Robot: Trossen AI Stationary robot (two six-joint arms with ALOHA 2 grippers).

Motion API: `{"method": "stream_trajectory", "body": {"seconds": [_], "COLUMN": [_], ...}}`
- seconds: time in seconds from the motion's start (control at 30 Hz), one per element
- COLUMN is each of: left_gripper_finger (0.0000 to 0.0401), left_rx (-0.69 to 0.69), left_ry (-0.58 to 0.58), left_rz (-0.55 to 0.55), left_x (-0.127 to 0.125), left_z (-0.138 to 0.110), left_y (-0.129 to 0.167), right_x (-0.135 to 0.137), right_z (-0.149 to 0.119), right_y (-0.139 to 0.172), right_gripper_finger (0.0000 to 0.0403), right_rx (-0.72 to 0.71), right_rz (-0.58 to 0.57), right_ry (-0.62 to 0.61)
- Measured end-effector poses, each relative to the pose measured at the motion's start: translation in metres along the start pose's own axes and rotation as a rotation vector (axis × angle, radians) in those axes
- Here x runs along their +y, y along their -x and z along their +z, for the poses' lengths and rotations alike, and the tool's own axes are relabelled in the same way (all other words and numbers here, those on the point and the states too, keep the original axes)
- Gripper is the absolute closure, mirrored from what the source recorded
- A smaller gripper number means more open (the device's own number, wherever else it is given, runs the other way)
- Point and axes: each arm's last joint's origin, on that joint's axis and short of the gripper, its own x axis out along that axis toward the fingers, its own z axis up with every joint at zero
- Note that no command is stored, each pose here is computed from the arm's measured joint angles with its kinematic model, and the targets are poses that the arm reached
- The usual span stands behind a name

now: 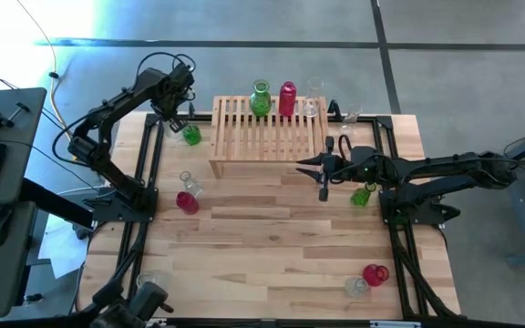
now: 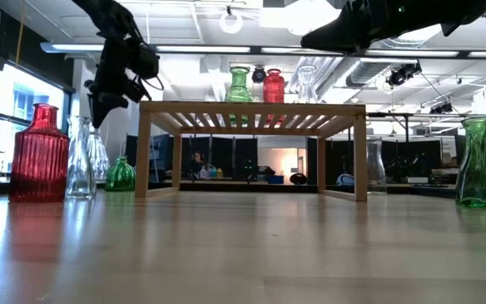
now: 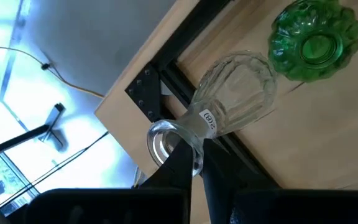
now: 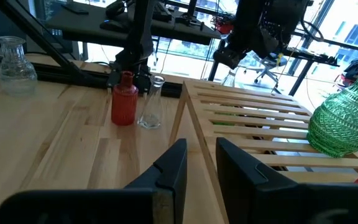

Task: Sort vases onto shelf
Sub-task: Put the transparent vase on the shelf

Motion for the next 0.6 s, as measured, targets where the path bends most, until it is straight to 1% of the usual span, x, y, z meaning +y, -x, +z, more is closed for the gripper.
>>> {"method": "stream_trajectory", "body": {"seconds": [0.2,0.33,0.5,0.6], "left_gripper_finger": [0.0395,0.0395,0.0395,0.0395], "left_rx": [-0.035,-0.062,-0.102,-0.136], "left_ry": [-0.005,-0.006,0.002,0.010], "left_rz": [0.017,0.049,0.126,0.139], "left_x": [-0.001,-0.001,0.006,0.011], "left_z": [-0.010,-0.015,-0.022,-0.026], "left_y": [0.015,0.027,0.056,0.076], "right_x": [0.000,0.000,0.000,0.000], "right_z": [0.000,0.000,0.000,0.000], "right_y": [0.000,0.000,0.000,0.000], "right_gripper_finger": [0.0336,0.0336,0.0336,0.0336], "right_rx": [0.000,0.000,0.000,0.000], "right_rz": [0.000,0.000,0.000,0.000], "right_ry": [0.000,0.000,0.000,0.000]}}
